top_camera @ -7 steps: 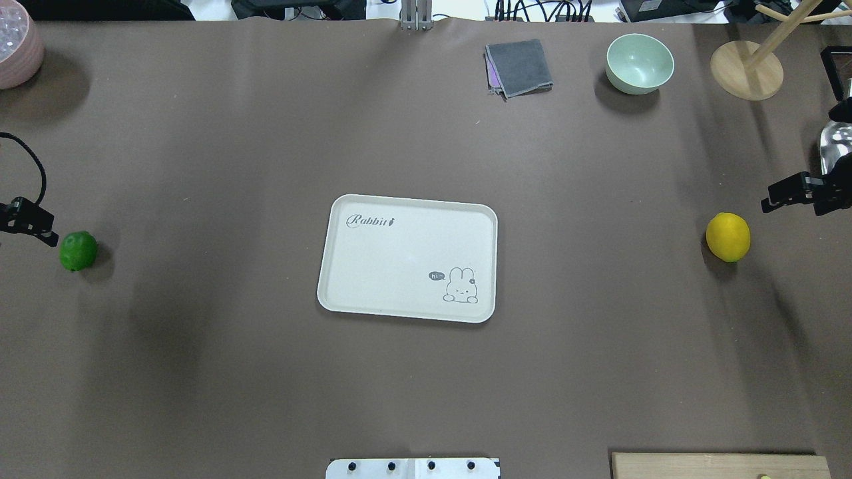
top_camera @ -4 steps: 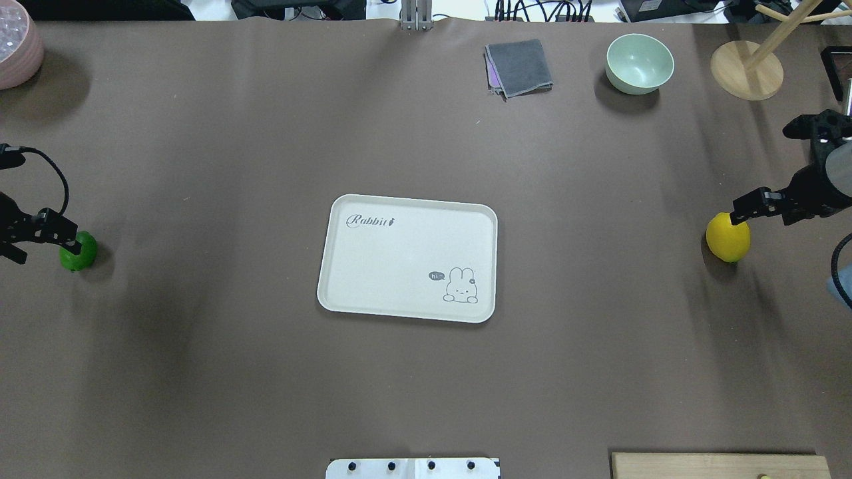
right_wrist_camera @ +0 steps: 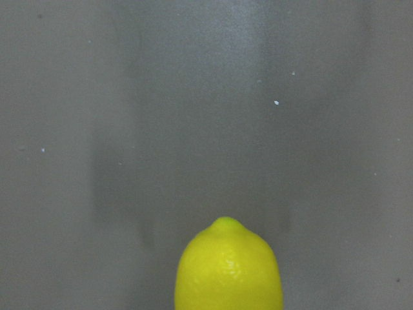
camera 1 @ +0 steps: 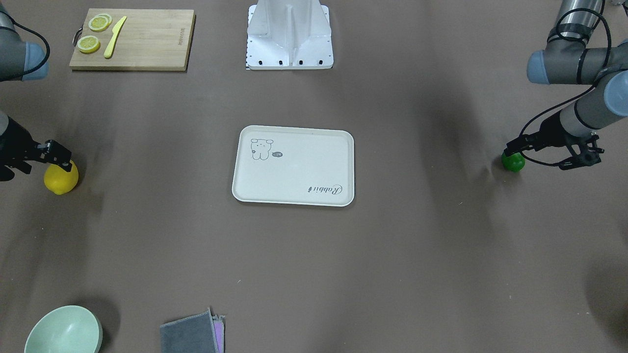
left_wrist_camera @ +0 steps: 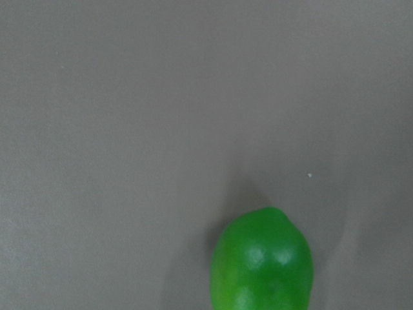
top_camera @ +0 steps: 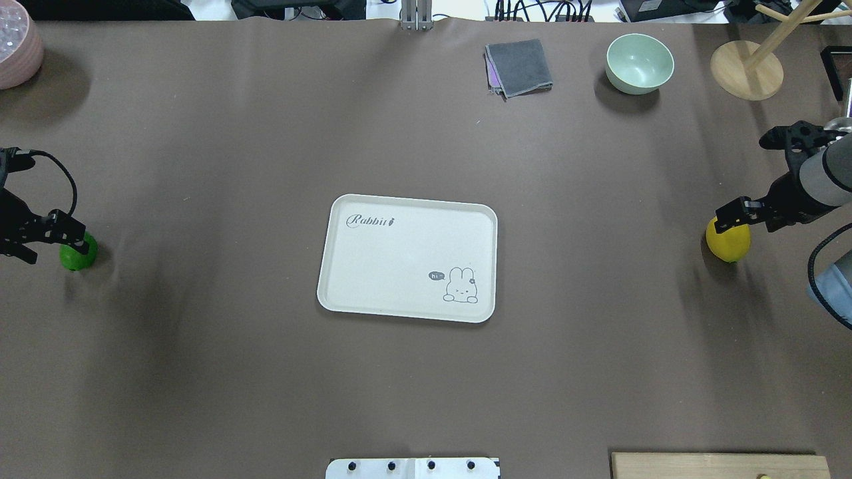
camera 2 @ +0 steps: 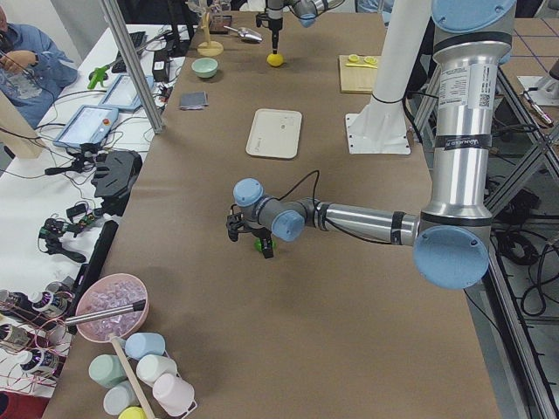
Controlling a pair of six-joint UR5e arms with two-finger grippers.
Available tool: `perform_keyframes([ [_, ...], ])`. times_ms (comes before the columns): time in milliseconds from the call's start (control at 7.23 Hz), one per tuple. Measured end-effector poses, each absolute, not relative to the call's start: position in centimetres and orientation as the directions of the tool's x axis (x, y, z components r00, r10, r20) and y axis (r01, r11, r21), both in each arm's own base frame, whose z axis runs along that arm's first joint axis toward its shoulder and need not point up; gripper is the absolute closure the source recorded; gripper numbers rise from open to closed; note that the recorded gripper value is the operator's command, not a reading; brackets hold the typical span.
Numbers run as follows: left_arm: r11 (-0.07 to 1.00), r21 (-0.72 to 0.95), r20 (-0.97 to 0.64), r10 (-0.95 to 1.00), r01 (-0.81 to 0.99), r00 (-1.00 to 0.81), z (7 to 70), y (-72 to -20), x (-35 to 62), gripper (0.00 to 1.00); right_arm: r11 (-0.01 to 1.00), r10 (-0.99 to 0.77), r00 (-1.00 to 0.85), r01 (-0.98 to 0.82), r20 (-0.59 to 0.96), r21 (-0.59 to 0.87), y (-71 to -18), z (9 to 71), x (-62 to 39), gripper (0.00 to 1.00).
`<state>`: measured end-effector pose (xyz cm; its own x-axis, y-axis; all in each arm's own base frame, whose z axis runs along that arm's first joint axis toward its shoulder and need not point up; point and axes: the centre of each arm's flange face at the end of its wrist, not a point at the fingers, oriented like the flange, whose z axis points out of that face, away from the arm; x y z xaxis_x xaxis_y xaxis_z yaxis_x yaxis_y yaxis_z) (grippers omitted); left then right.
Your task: Place all lemons on tray
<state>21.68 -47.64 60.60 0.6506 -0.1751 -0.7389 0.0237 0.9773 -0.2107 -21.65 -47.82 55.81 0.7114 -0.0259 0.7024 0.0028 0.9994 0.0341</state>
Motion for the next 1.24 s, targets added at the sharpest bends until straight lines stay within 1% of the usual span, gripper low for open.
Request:
perform_keyframes([
  [138, 0.977, -0.211, -0.741, -0.178, 0.027, 0.648, 60.4, -48.0, 21.9, 0.22, 0.999, -0.030, 0.714, 0.013, 0.699, 0.030, -47.9, 56.2, -22.2, 0.00],
  [277, 0.976, -0.215, -0.741, -0.184, 0.032, 0.646, 60.3, -48.4, 22.2, 0.48, 0.999, -0.032, 0.717, 0.020, 0.696, 0.025, -47.9, 57.0, -22.5, 0.00],
  [415, 0.976, -0.217, -0.741, -0.187, 0.034, 0.645, 60.3, -48.6, 22.4, 0.86, 0.999, -0.032, 0.717, 0.022, 0.696, 0.024, -47.9, 57.9, -22.6, 0.00],
  [553, 0.976, -0.215, -0.742, -0.185, 0.033, 0.644, 60.1, -48.8, 22.5, 1.00, 0.999, -0.033, 0.715, 0.022, 0.698, 0.024, -48.0, 58.5, -22.8, 0.00],
  [691, 0.977, -0.211, -0.745, -0.181, 0.031, 0.642, 59.9, -49.0, 22.6, 1.00, 0.999, -0.034, 0.713, 0.024, 0.700, 0.024, -48.0, 58.7, -23.0, 0.00],
  [830, 0.978, -0.206, -0.750, -0.175, 0.027, 0.638, 59.4, -49.2, 22.7, 1.00, 0.999, -0.038, 0.709, 0.027, 0.704, 0.026, -48.1, 58.5, -23.2, 0.04],
  [968, 0.980, -0.200, -0.755, -0.169, 0.024, 0.634, 58.9, -49.2, 22.7, 1.00, 0.999, -0.043, 0.704, 0.031, 0.709, 0.030, -48.2, 58.2, -23.5, 0.23],
  [1106, 0.982, -0.189, -0.764, -0.159, 0.018, 0.625, 57.9, -49.0, 22.7, 1.00, 0.999, -0.048, 0.697, 0.036, 0.715, 0.032, -48.4, 57.8, -23.7, 0.46],
  [1245, 0.981, -0.192, -0.775, -0.156, 0.007, 0.613, 56.5, -48.9, 22.7, 1.00, 0.999, -0.051, 0.692, 0.044, 0.721, 0.029, -48.4, 57.7, -23.8, 0.77],
])
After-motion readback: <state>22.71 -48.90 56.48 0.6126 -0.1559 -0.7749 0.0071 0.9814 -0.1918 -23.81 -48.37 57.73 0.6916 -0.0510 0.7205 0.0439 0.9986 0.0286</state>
